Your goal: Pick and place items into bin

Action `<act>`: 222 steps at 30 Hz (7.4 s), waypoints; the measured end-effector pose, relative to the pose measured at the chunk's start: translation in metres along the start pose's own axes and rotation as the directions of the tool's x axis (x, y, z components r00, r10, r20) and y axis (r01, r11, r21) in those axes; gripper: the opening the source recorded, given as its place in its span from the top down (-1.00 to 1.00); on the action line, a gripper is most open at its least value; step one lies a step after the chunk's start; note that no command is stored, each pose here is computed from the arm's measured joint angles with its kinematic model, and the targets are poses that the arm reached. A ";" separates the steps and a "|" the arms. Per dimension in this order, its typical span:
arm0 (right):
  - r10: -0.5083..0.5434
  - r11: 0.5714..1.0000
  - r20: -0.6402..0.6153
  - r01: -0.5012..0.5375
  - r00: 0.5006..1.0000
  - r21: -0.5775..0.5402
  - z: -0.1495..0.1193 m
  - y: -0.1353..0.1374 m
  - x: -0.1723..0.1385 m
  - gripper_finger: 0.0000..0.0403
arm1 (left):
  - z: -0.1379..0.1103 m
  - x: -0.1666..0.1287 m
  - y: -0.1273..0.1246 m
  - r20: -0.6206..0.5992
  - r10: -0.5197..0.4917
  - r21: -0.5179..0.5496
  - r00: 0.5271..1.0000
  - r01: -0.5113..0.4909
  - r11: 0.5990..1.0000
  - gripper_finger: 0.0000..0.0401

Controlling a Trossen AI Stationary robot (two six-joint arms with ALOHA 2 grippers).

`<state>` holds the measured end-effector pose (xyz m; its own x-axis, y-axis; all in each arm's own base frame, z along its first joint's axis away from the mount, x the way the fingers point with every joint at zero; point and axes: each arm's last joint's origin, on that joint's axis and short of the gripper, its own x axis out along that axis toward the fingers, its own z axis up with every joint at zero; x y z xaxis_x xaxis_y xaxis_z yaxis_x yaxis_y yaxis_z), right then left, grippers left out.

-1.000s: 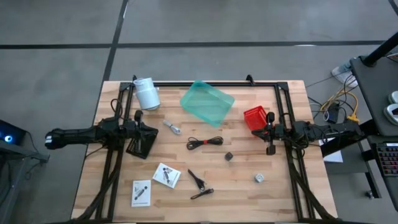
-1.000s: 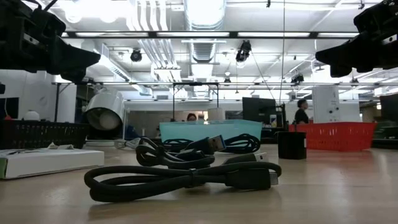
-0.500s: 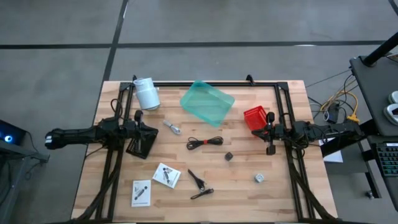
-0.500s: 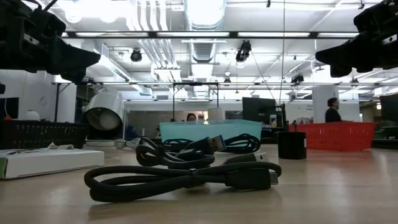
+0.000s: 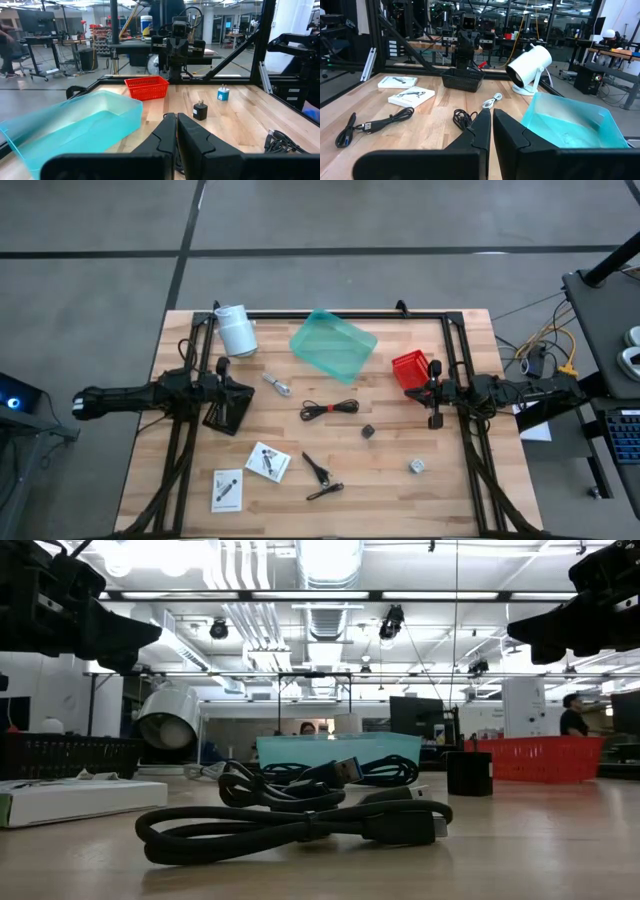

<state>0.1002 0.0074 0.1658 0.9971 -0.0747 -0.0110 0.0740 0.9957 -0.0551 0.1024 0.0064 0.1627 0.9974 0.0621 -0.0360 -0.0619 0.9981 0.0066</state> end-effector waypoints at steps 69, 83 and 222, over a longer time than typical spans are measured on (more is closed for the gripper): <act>-0.111 0.993 0.079 0.109 0.991 0.035 0.011 -0.001 0.011 0.43 | 0.018 0.001 0.001 0.157 0.038 0.209 0.987 -0.071 0.975 0.52; 0.081 0.997 0.015 -0.081 0.997 0.001 0.011 0.010 0.040 -0.25 | 0.026 0.009 0.001 0.225 0.038 0.193 0.974 -0.083 0.978 -0.07; -0.288 0.501 -0.945 0.865 0.157 -0.009 0.028 -0.034 0.072 0.28 | 0.029 0.010 0.002 0.266 0.045 0.203 0.963 -0.102 0.974 -0.07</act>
<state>0.1702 -0.0299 0.1948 0.1206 -0.3500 -0.9290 0.8999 0.4337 -0.0465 0.1130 0.0085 0.1916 0.9674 0.1040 0.2310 -0.1545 0.9648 0.2128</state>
